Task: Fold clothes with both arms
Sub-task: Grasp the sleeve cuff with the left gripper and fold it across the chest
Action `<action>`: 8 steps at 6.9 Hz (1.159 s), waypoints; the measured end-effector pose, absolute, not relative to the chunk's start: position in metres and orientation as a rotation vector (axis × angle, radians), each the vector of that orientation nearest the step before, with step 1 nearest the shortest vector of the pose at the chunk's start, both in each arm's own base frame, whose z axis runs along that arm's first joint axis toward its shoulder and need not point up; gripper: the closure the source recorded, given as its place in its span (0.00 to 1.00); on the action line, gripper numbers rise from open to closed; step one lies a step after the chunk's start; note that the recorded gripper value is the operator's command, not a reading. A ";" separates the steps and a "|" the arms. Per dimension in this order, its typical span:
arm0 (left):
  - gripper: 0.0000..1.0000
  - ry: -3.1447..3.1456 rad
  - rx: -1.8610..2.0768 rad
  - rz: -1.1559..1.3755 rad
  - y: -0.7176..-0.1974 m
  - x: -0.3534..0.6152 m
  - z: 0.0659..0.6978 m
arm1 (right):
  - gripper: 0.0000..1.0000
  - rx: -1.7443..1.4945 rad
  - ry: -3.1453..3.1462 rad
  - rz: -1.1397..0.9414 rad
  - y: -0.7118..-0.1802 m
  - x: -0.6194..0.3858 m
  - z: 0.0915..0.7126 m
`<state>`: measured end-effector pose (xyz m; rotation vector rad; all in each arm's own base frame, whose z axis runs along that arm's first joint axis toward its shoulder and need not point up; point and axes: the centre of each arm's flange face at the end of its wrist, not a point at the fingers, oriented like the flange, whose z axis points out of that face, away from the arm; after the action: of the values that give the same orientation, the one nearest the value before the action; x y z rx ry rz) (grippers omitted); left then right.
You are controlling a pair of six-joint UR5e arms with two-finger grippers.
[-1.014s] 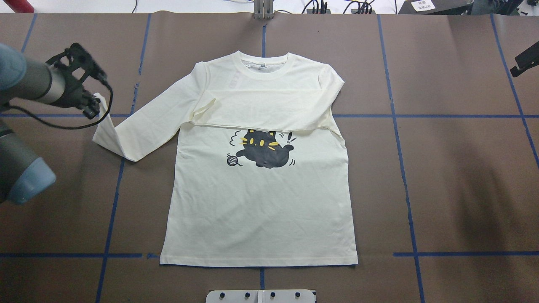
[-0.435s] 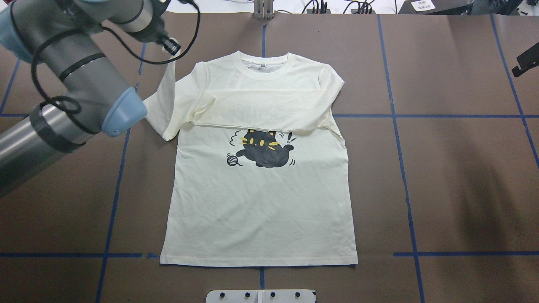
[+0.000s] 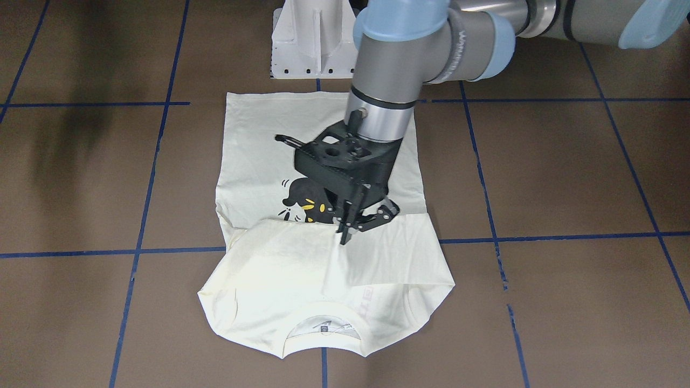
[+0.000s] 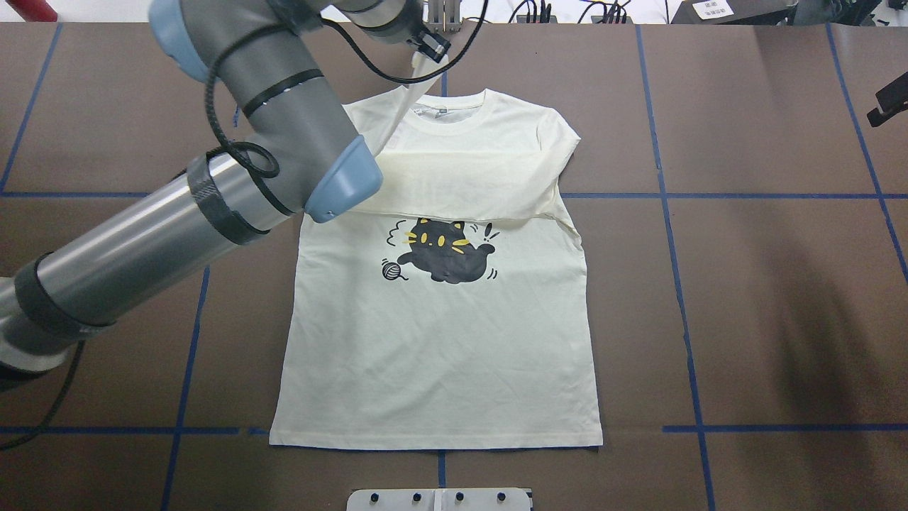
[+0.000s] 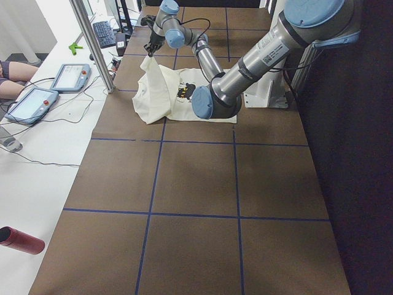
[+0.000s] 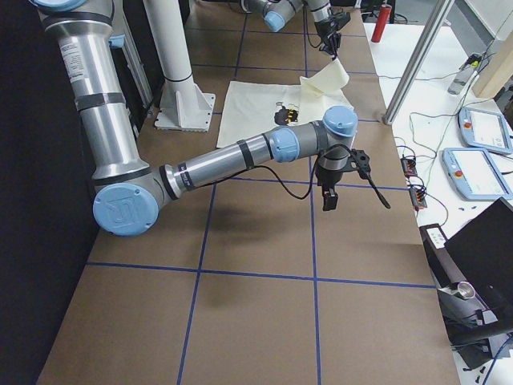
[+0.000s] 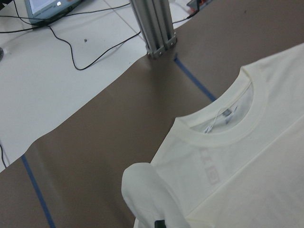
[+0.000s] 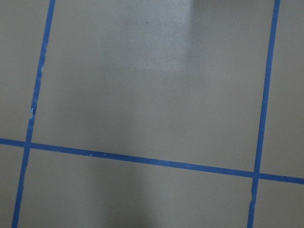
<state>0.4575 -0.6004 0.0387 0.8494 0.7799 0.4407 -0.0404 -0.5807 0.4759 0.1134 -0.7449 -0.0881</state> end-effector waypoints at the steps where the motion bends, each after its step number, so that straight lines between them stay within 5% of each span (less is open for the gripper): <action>1: 1.00 0.792 0.915 0.452 -0.585 0.502 0.040 | 0.00 0.114 -0.745 -0.085 -0.581 -0.039 0.476; 8: 0.98 0.816 0.958 0.507 -0.520 0.631 0.081 | 0.00 0.109 -0.744 -0.080 -0.581 -0.038 0.478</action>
<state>0.6305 -0.5197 0.0808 0.9580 0.8161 0.5071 -0.0381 -0.5807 0.4781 0.1094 -0.7443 -0.0797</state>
